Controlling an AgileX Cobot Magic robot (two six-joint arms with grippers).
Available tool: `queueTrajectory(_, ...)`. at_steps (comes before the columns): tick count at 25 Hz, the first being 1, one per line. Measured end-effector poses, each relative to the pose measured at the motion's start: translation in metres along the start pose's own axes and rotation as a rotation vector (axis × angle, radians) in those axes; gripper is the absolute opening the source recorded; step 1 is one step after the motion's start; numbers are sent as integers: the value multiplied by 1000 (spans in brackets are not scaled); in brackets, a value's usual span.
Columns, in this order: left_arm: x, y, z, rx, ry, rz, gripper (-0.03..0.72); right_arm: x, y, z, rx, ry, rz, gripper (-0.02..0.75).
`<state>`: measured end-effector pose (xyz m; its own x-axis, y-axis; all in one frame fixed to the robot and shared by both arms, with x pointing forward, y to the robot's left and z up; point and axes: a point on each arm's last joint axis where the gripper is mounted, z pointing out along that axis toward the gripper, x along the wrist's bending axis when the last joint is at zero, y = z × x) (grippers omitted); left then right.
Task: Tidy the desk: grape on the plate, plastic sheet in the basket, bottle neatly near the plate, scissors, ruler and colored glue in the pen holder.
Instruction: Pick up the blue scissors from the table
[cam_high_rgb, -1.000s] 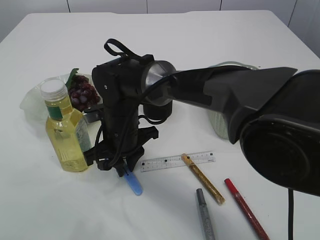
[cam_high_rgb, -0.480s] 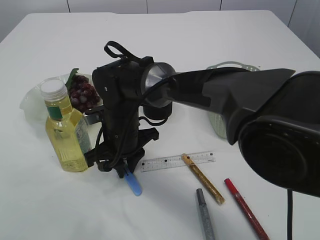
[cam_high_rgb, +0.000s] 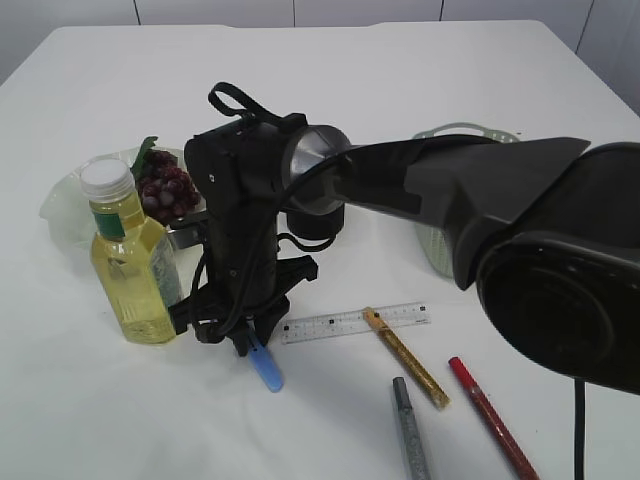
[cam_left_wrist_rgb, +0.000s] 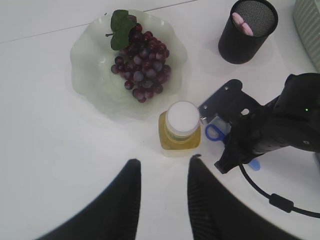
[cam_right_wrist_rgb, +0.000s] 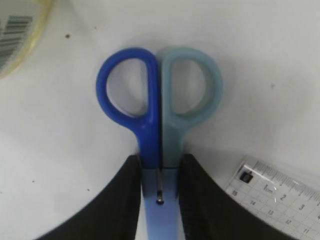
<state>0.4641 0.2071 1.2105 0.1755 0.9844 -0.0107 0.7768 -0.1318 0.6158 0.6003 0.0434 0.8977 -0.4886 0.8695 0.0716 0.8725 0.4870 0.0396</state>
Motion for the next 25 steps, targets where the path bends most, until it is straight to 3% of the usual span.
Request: queueTrajectory(25,0,0,0,0,0,0,237,0,1,3,4,-1,0,195)
